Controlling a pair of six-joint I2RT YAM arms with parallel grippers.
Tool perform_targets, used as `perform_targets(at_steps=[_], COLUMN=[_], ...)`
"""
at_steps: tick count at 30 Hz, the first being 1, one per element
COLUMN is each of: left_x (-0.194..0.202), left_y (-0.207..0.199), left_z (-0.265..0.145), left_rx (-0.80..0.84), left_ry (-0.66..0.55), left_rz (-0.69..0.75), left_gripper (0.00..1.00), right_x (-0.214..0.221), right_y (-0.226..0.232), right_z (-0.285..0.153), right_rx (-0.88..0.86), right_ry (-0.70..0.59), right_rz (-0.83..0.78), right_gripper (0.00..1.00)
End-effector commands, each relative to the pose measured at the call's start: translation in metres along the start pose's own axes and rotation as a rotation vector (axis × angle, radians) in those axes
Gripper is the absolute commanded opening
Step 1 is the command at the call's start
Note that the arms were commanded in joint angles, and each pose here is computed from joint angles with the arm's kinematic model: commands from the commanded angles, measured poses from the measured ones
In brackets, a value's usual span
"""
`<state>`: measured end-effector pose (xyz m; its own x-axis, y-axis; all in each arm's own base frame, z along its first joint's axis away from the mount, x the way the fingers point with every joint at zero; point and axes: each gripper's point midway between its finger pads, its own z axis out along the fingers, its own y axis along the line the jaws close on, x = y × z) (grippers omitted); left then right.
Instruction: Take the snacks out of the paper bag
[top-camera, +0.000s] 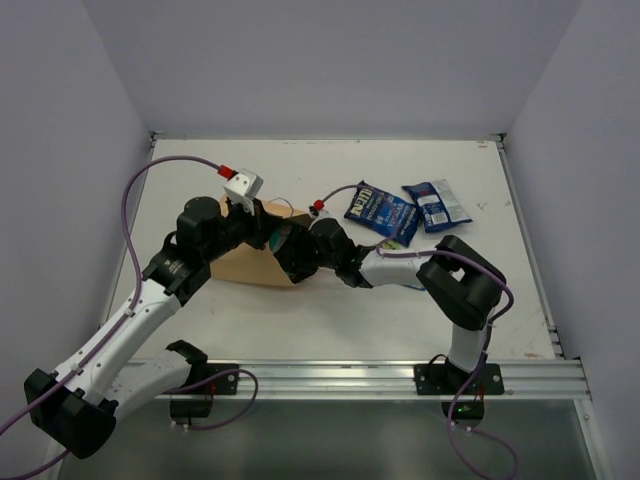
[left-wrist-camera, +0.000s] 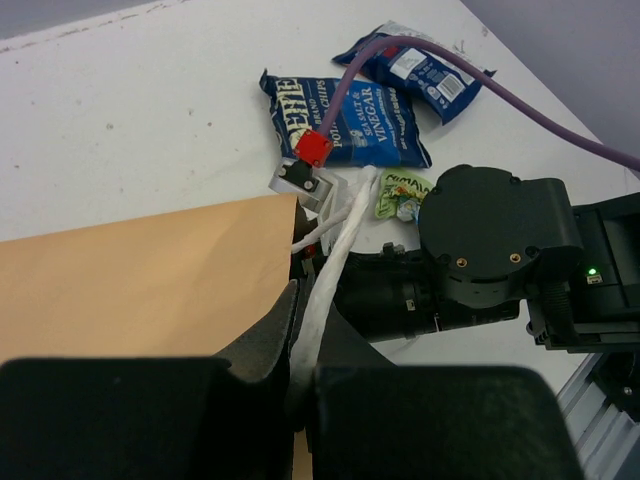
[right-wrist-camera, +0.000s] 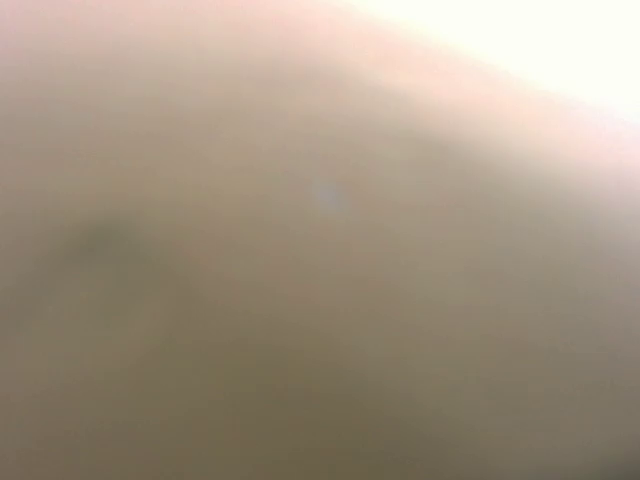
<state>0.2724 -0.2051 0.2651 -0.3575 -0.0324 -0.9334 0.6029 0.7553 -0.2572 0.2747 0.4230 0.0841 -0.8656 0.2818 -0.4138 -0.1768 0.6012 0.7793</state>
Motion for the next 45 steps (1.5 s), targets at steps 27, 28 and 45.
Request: perform_targets(at_steps=[27, 28, 45], left_x=[-0.018, -0.016, -0.009], left_y=[0.044, 0.046, 0.029], left_z=[-0.015, -0.015, -0.028], left_rx=[-0.226, -0.234, -0.132], left_ry=[-0.096, -0.089, -0.055], left_rz=[0.141, 0.144, 0.189], left_gripper=[0.0, 0.0, 0.0], right_x=[-0.079, -0.091, -0.268], right_y=[0.044, 0.029, 0.033], right_z=[-0.205, -0.215, -0.173], right_rx=[-0.115, -0.064, -0.052], right_ry=[-0.171, -0.196, -0.396], right_rz=[-0.264, -0.243, -0.309], right_gripper=[0.0, 0.0, 0.0])
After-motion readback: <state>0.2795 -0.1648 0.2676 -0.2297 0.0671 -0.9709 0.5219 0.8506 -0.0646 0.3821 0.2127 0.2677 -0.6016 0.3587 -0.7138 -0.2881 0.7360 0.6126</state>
